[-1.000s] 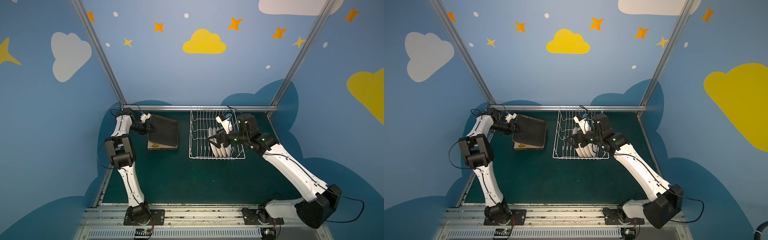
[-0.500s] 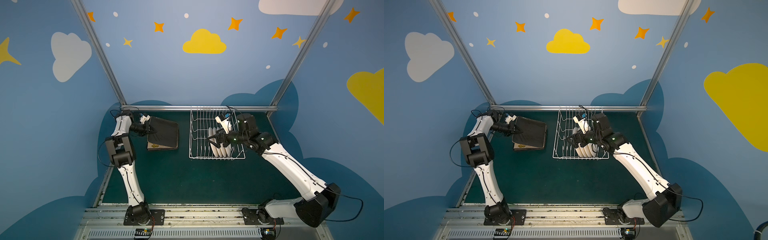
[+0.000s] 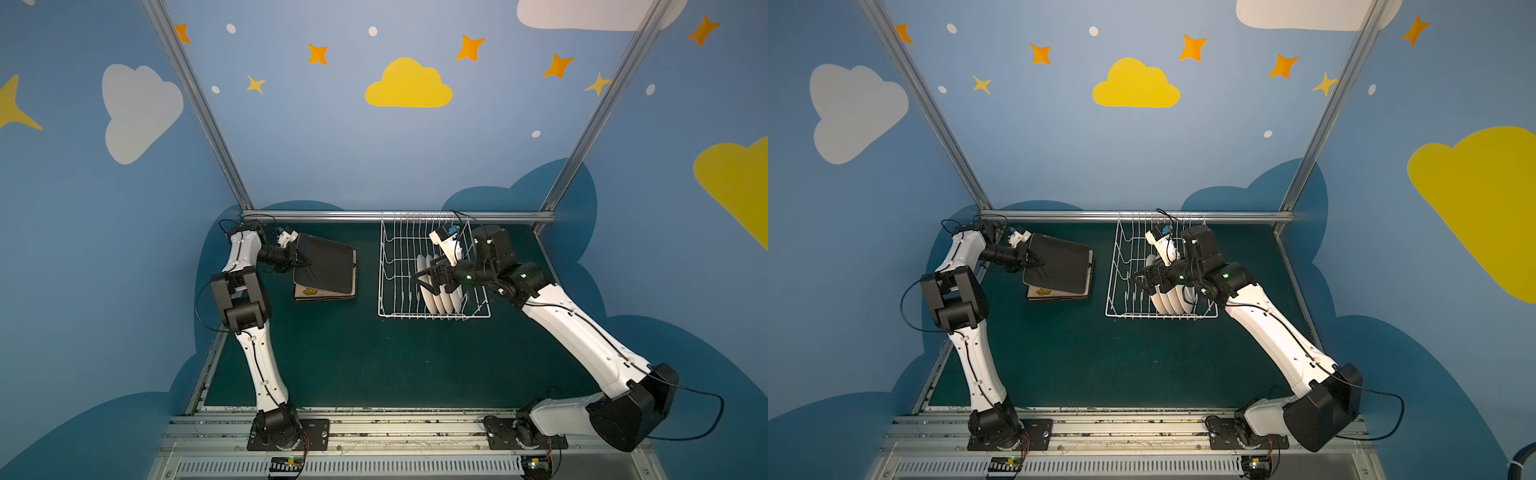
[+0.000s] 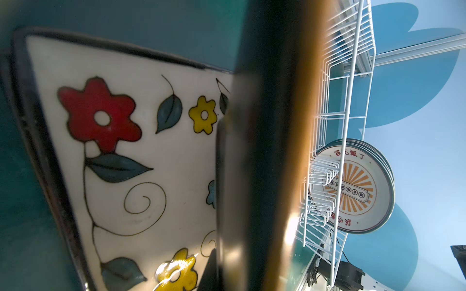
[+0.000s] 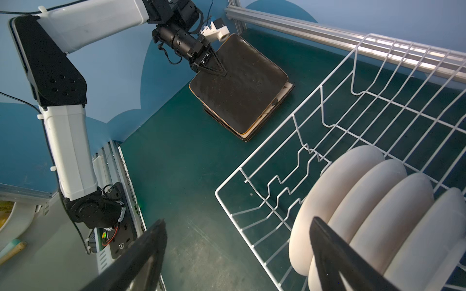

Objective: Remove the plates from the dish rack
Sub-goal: 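Lower the dark plate onto the flowered plate stack with the left gripper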

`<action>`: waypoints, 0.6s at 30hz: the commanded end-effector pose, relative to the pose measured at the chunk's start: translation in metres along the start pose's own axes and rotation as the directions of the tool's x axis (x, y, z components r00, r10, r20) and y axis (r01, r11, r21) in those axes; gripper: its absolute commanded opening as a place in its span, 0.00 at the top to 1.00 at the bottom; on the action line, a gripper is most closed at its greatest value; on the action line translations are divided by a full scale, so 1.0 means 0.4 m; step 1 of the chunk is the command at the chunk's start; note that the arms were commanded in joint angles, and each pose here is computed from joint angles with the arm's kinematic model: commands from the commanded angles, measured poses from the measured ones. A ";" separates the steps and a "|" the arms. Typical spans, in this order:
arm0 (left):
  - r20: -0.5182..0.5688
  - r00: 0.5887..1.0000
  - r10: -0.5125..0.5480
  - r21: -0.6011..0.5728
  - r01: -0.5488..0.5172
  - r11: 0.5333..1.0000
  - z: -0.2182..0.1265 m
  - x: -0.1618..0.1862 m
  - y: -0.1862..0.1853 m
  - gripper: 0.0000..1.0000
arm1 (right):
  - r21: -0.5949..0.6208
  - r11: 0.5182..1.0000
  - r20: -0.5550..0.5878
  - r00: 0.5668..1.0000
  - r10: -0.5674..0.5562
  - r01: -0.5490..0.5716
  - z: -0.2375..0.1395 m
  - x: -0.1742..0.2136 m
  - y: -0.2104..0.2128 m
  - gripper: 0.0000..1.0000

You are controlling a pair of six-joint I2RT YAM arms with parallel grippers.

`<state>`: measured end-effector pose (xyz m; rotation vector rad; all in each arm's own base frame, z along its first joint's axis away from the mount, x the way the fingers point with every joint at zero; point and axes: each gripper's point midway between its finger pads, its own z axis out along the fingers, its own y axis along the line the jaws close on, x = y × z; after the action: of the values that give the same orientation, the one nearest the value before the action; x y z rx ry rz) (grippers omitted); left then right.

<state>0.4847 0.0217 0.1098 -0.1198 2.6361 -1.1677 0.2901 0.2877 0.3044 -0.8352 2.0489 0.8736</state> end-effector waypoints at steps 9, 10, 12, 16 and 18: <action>0.005 1.000 0.009 -0.017 -0.008 1.000 -0.006 -0.013 0.010 0.72 | 0.012 1.000 0.035 0.999 0.013 -0.013 -0.012 -0.031 0.005 0.12; 0.004 1.000 0.005 -0.022 -0.005 1.000 -0.005 -0.012 0.015 0.71 | 0.010 1.000 0.038 0.999 0.013 -0.014 -0.012 -0.032 0.007 0.12; 0.003 1.000 0.000 -0.036 0.000 0.999 -0.005 -0.013 0.022 0.68 | 0.010 1.000 0.044 0.999 0.017 -0.018 -0.015 -0.035 0.007 0.12; 0.002 1.000 -0.010 -0.065 0.010 0.998 -0.004 -0.015 0.035 0.59 | 0.008 1.000 0.044 0.999 0.019 -0.019 -0.017 -0.035 0.008 0.12; 0.000 1.000 -0.015 -0.092 0.015 0.996 -0.006 -0.014 0.047 0.52 | 0.012 1.000 0.043 0.999 0.021 -0.021 -0.017 -0.034 0.007 0.12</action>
<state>0.4834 0.0345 0.0885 -0.1710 2.7208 -1.0656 0.2918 0.2870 0.3057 -0.7973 2.0647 0.8819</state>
